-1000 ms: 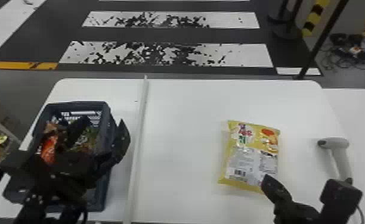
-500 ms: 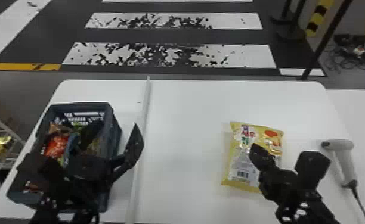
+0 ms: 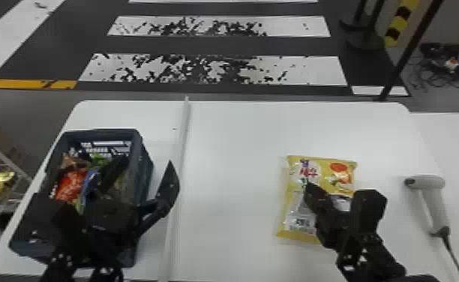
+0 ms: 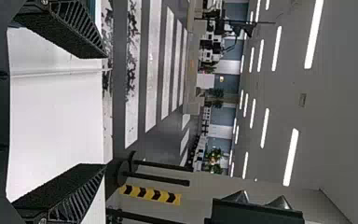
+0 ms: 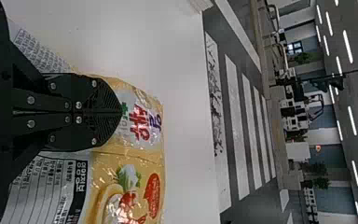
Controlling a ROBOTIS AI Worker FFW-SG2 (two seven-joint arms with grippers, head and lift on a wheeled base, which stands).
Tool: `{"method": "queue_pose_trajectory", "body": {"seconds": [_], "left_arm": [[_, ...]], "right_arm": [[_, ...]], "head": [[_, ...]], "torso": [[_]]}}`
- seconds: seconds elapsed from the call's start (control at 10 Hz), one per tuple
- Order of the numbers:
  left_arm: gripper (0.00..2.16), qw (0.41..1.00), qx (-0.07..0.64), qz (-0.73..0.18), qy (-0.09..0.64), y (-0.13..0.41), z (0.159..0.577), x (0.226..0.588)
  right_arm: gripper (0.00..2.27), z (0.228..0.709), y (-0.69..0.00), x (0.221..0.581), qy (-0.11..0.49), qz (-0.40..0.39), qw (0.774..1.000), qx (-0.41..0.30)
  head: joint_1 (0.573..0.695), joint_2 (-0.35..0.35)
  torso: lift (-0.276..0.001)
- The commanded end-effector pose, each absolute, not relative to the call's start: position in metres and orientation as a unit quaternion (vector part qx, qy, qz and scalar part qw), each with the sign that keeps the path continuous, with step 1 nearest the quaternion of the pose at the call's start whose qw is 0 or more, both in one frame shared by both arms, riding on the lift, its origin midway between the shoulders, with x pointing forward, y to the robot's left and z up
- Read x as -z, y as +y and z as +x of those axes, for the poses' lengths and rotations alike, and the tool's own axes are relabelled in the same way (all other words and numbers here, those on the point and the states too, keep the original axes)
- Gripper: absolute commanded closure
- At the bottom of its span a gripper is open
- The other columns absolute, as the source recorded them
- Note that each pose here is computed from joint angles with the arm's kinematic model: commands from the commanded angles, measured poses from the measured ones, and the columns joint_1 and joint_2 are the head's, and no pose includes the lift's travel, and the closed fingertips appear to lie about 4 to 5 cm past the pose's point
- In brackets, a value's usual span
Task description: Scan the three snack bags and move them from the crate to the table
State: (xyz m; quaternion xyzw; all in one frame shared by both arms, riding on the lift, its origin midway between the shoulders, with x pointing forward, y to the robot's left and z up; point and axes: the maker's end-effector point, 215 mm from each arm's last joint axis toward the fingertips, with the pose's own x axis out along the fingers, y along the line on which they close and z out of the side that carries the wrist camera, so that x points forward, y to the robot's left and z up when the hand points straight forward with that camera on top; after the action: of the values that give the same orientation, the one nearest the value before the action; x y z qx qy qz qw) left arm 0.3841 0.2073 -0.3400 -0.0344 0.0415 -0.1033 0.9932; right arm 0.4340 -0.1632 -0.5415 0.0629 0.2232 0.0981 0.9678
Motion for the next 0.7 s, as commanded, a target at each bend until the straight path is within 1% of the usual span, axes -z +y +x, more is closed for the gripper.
{"method": "queue_pose_trajectory", "body": {"seconds": [0.0,0.2,0.3,0.6], "left_arm": [[0.03,0.993,0.103,-0.034,0.040,0.207,0.384,0.338],[0.03,0.993,0.105,-0.035,0.040,0.206,0.388,0.338],[0.03,0.993,0.107,-0.036,0.043,0.203,0.389,0.340],[0.03,0.992,0.111,-0.031,0.053,0.198,0.390,0.346]], "right_arm": [[2.25,0.424,-0.162,0.550,0.230,0.060,0.965,-0.111],[2.25,0.413,-0.175,0.550,0.222,0.060,0.964,-0.135],[2.24,0.409,-0.190,0.553,0.226,0.056,0.963,-0.137],[2.25,0.409,-0.240,0.552,0.222,0.050,0.966,-0.125]], "head": [[0.695,0.060],[0.695,0.068],[0.695,0.060],[0.695,-0.015]], "torso": [[-0.062],[-0.062],[-0.062],[-0.062]]}}
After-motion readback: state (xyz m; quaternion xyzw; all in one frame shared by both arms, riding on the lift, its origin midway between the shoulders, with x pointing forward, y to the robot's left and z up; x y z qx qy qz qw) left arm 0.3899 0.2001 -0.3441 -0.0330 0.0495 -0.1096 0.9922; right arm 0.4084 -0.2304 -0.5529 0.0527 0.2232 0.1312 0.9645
